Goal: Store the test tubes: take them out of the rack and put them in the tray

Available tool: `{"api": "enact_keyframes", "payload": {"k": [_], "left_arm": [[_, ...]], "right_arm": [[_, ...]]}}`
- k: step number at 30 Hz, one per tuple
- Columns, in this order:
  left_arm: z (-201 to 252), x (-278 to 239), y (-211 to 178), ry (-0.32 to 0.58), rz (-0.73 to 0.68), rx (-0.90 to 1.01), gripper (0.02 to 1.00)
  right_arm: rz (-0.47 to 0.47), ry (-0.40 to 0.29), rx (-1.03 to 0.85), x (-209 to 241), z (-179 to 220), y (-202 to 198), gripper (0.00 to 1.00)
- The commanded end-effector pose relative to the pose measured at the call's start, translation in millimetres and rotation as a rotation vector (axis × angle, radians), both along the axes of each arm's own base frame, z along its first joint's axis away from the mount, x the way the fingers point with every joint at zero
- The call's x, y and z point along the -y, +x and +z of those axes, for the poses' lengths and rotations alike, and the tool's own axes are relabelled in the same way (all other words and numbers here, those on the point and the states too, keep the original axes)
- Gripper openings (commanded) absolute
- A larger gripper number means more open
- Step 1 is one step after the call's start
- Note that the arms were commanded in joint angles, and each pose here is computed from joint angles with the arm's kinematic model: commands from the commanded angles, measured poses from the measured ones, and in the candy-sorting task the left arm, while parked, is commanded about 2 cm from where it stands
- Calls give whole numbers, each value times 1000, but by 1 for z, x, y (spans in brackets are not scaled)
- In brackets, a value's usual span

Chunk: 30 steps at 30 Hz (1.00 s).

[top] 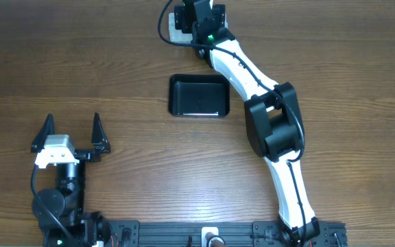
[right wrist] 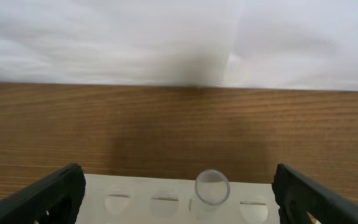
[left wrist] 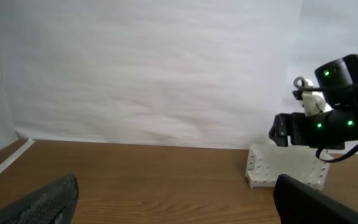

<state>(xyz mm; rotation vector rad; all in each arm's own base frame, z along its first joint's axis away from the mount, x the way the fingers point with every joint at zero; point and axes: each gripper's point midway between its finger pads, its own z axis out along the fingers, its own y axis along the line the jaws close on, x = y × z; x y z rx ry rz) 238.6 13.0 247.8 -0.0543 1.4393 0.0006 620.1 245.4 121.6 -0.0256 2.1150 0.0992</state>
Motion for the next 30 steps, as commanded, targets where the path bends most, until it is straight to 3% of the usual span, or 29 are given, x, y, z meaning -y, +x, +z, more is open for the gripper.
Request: {"api": "enact_keyframes", "payload": {"k": [1, 12, 30], "left_arm": [[-1, 4, 0, 8, -18, 1, 998], [-1, 4, 0, 8, -18, 1, 998], [-1, 4, 0, 8, -18, 1, 998]], "right_arm": [[-22, -2, 24, -3, 5, 3, 855], [-15, -40, 29, 0, 5, 4, 533], [-29, -60, 23, 9, 2, 6, 380]]}}
